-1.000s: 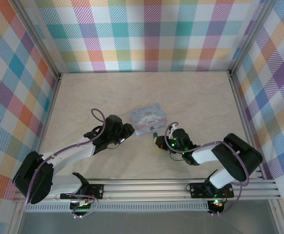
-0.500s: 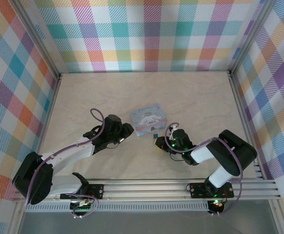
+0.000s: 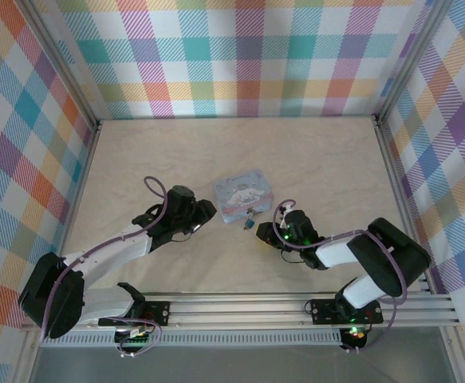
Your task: Unlock the padlock with the key
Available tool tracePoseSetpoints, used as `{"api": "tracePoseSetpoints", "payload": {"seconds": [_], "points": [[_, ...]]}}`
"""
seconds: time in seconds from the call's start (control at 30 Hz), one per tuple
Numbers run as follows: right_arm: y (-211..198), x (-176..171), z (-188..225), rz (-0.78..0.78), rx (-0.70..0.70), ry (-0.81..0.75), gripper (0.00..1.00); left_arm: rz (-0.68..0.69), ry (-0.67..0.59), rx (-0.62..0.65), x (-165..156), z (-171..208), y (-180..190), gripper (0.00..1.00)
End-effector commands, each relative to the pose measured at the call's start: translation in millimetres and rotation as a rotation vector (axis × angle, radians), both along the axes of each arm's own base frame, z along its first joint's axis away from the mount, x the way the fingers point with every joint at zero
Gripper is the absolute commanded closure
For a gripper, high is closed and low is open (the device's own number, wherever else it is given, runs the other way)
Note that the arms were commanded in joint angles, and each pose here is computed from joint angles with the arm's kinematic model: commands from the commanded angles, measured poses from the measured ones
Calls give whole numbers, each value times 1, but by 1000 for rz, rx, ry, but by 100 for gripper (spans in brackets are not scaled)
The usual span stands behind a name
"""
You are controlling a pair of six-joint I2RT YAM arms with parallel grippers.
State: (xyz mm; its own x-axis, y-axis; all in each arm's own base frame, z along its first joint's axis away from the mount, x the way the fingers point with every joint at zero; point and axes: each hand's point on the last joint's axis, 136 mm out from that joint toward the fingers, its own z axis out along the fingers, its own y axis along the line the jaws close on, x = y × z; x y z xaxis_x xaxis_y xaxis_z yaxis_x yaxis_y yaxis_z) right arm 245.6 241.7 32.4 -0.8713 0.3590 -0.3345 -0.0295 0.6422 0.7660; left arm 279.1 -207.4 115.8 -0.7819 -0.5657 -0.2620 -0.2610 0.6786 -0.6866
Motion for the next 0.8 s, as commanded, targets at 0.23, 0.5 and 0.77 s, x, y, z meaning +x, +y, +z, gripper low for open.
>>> {"api": "tracePoseSetpoints", "payload": {"seconds": [0.23, 0.5, 0.77], "points": [[-21, 4, 22, 47, -181, -128, 59, -77, -111, -34, 16, 44, -15, 41], [-40, 8, 46, 11, -261, -230, 40, -124, -184, -22, 33, 63, -26, 17], [-60, 1, 53, -30, -325, -255, 4, -180, -216, -66, 53, 73, -51, 0]]}}
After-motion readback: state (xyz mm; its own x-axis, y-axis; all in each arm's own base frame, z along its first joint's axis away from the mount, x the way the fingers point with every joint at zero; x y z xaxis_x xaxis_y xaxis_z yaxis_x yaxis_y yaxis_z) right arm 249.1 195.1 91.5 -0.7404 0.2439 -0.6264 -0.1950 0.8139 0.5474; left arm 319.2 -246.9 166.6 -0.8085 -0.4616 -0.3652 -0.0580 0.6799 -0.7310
